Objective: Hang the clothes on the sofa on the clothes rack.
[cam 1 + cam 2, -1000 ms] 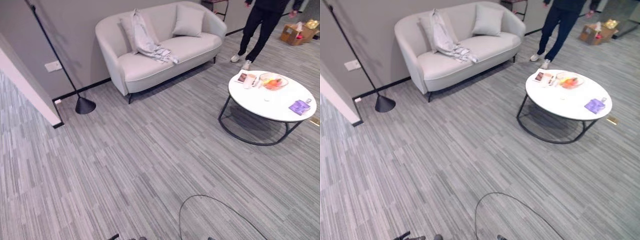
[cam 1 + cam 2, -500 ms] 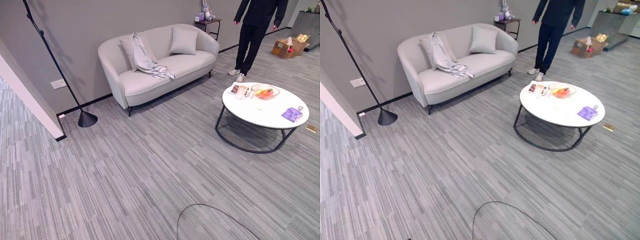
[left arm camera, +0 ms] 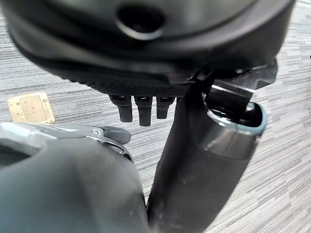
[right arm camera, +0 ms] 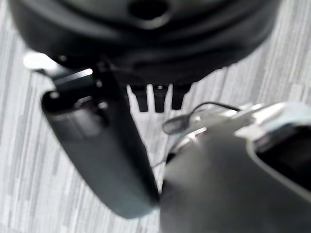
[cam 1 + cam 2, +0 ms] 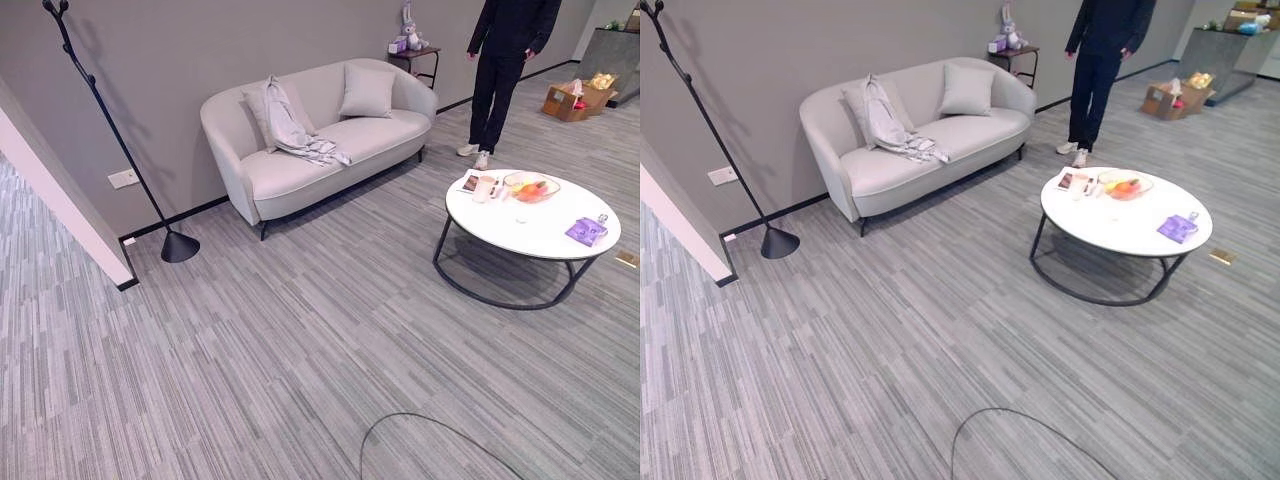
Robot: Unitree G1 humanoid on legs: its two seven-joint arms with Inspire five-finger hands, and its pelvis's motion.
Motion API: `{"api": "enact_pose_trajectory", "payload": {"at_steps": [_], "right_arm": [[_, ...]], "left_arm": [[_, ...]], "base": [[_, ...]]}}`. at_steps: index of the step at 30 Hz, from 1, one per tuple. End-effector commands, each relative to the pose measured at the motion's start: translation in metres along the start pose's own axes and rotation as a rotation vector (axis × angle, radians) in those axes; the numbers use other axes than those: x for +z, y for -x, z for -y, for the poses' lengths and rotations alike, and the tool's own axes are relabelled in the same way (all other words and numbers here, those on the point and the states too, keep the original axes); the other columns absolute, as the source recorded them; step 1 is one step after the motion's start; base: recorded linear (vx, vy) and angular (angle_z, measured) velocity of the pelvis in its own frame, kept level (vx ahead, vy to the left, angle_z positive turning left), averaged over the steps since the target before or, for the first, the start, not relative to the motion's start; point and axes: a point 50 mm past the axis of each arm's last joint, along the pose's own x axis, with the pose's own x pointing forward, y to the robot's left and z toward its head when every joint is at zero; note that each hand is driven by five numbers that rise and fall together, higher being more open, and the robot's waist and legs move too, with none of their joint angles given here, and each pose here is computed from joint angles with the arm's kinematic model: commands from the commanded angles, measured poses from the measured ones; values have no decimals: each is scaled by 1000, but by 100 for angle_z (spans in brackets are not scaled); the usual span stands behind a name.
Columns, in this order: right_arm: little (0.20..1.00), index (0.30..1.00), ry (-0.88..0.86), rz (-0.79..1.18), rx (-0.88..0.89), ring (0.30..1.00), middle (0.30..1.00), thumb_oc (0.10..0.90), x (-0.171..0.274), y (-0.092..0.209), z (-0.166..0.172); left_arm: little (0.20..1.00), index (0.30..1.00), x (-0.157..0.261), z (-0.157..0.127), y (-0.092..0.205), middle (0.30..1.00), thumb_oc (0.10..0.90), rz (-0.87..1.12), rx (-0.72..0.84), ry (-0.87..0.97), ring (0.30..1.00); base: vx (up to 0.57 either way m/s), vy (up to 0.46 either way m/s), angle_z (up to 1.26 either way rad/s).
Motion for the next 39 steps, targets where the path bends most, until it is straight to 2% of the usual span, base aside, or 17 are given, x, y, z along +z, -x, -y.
{"api": "enact_pose_trajectory", "payload": {"at_steps": [1, 10, 15, 19, 22, 23, 28, 34, 35, 36, 39], "right_arm": [[900, 900, 29, 9, 50, 900, 900, 800, 6, -1, -21], [900, 900, 40, 5, 55, 900, 900, 800, 6, -1, -18], [900, 900, -28, 19, 68, 900, 900, 800, 7, -1, -19], [900, 900, -127, 33, 70, 900, 900, 800, 11, -2, -24], [900, 900, -127, 1, 37, 900, 900, 800, -1, -1, -15], [900, 900, -148, 24, 18, 900, 900, 800, 6, -1, -12], [900, 900, -137, 134, 71, 900, 900, 800, 35, -1, -21], [900, 900, -114, 109, 35, 900, 900, 800, 28, -1, -12], [900, 900, -64, 42, -17, 900, 900, 800, 23, 5, 38], [900, 900, -44, 98, -3, 900, 900, 800, 40, 0, 0], [900, 900, -36, 103, 9, 900, 900, 800, 42, 0, -6]], "left_arm": [[900, 900, -4, 20, -1, 900, 800, -25, -62, -46, 900], [900, 900, 0, 18, -2, 900, 800, -20, -62, -65, 900], [900, 900, 12, 20, -4, 900, 800, 10, -57, -50, 900], [900, 900, 28, 12, -5, 900, 800, 55, -23, -83, 900], [900, 900, 22, 16, -4, 900, 800, 44, -37, -172, 900], [900, 900, 21, 25, -5, 900, 800, 39, -64, -248, 900], [900, 900, 31, 36, -5, 900, 800, 87, -90, -347, 900], [900, 900, 38, 34, -6, 900, 800, 100, -76, -244, 900], [900, 900, 45, 27, -6, 900, 800, 121, -54, -190, 900], [900, 900, 49, 28, -6, 900, 800, 132, -53, -218, 900], [900, 900, 48, 29, -6, 900, 800, 129, -59, -203, 900]], "base": [[29, 56, 0], [29, 112, 2], [71, 284, 76], [479, -297, 14], [421, -301, 65], [348, -389, -68], [243, -286, -21], [250, -286, 8], [183, -47, -43], [185, -49, -34], [172, 15, -62]]}}
